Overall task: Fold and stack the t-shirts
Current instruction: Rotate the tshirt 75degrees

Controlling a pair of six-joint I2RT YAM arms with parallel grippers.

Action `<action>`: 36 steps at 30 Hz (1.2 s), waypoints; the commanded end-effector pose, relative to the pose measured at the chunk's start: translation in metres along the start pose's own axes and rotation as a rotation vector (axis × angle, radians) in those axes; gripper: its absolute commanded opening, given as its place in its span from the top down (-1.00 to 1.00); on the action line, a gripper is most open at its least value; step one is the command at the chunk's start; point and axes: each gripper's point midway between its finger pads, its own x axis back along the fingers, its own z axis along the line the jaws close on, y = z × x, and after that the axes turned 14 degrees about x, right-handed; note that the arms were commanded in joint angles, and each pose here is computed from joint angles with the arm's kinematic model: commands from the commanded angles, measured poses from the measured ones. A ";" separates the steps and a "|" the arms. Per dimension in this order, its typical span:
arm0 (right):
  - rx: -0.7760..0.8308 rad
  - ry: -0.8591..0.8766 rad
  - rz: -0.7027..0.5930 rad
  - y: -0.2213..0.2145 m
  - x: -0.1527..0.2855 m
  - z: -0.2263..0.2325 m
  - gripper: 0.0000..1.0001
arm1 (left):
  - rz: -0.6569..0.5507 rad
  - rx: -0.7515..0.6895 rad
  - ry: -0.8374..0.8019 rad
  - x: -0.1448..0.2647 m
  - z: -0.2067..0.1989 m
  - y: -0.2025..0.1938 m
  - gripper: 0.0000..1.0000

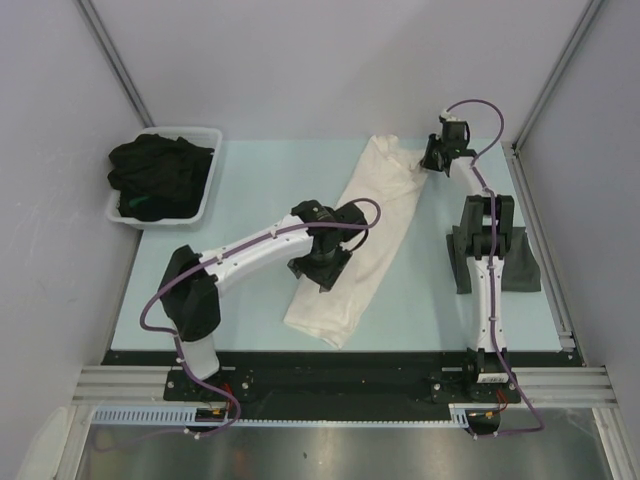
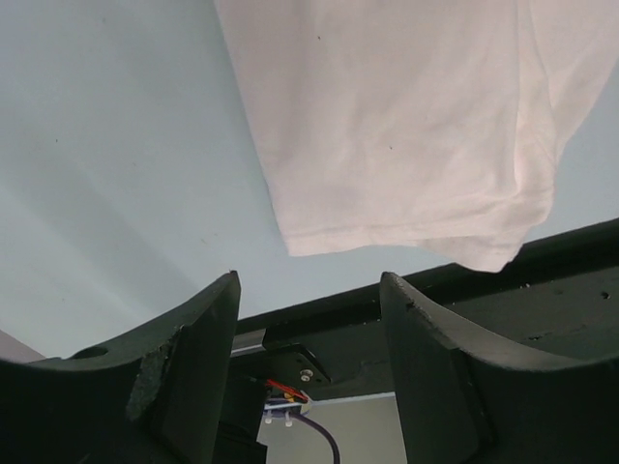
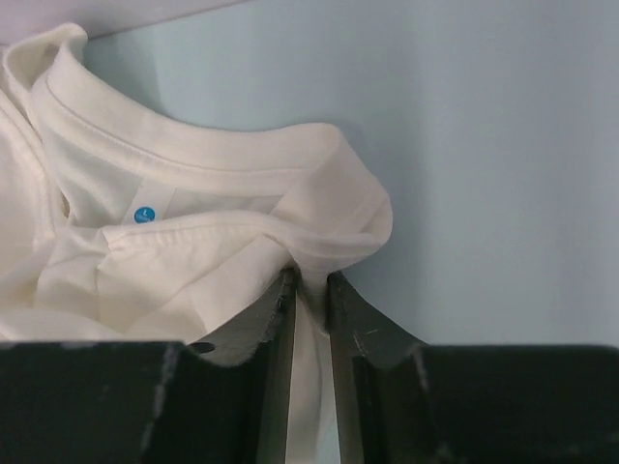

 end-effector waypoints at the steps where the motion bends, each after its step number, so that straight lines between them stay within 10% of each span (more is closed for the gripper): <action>1: 0.049 -0.059 -0.045 0.045 0.045 -0.011 0.49 | -0.093 0.061 -0.076 0.018 0.006 0.020 -0.31; 18: 0.048 -0.078 -0.121 0.120 0.262 0.012 0.51 | -0.024 0.194 -0.234 -0.032 0.005 -0.037 -0.40; 29: -0.028 0.018 0.084 -0.008 0.336 0.079 0.56 | -0.041 0.285 -0.293 -0.048 0.029 -0.035 -0.43; 36: -0.018 0.045 0.087 -0.013 0.367 0.088 0.56 | 0.034 0.292 -0.315 -0.071 0.027 -0.056 -0.43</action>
